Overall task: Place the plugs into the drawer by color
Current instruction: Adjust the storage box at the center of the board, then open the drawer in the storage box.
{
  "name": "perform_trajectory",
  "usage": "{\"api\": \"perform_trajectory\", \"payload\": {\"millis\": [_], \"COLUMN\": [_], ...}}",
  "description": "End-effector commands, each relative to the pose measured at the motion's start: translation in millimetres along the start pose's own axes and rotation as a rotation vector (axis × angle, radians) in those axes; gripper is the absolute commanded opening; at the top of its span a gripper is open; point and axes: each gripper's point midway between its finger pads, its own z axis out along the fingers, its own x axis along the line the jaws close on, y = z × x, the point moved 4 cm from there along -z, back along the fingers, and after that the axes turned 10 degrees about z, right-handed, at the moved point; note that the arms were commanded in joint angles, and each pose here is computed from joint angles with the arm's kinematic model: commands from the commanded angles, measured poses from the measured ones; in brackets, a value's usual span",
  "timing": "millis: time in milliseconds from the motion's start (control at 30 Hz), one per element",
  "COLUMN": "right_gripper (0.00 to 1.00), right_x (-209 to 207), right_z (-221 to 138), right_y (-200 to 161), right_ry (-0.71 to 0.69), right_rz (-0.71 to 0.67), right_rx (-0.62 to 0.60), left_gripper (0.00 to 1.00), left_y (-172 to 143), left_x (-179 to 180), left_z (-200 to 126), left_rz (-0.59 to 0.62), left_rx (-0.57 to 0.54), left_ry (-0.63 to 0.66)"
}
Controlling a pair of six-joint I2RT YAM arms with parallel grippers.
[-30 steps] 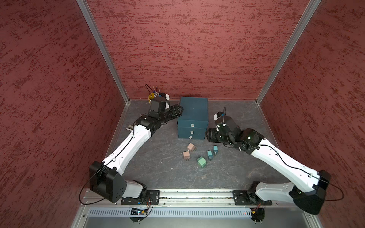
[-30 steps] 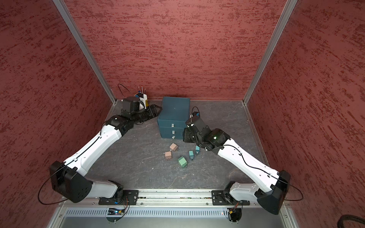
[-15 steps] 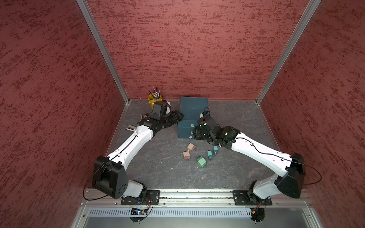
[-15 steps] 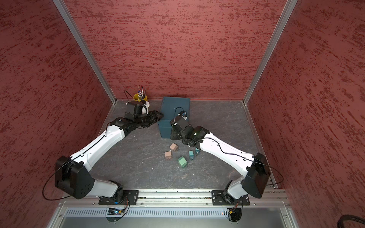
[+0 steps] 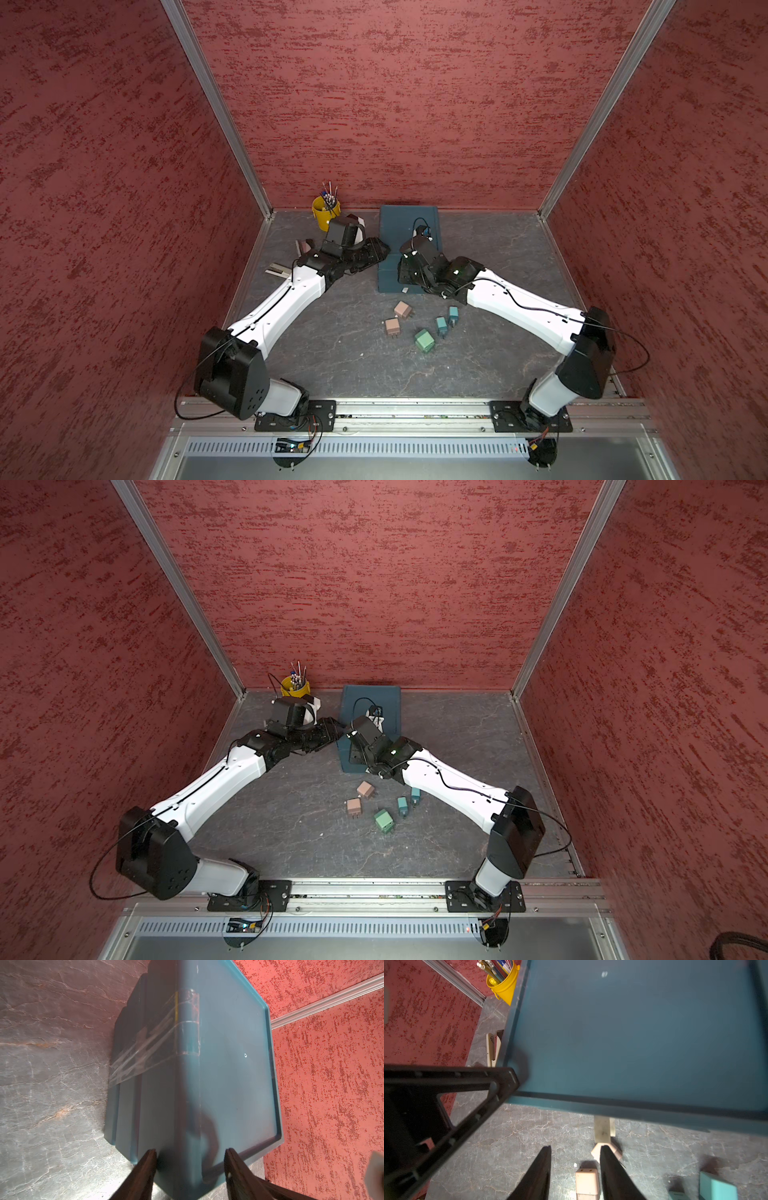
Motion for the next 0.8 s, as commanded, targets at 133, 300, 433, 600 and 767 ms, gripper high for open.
{"api": "perform_trajectory", "payload": {"millis": [133,300,433,600,767], "right_gripper": [0.39,0.39,0.39,0.38,0.25], "right_x": [-9.7,-12.9,-16.9,-21.5,-21.5], "right_z": [0.3,2.3,9.8,21.4,26.7], "right_y": [10.7,7.0,5.6,8.8,10.5], "right_ry": [-0.072,-0.074,-0.084,-0.092,-0.088], "right_rz": [-0.016,-0.005,0.008,0.027,0.022], "right_rx": [-0.041,-0.027,-0.013,0.006,0.011], "left_gripper": [0.55,0.56,0.56,0.56,0.56], "left_y": [-2.0,-4.1,-5.2,-5.2,-4.8], "left_x": [0.2,1.8,2.2,1.9,1.4], "left_z": [-3.4,-3.0,-4.2,-4.5,-5.2], "left_rz": [0.015,0.015,0.018,0.021,0.025], "left_rx": [-0.011,-0.007,-0.009,-0.009,-0.011], "left_ry": [0.01,0.014,0.013,0.012,0.011]}}
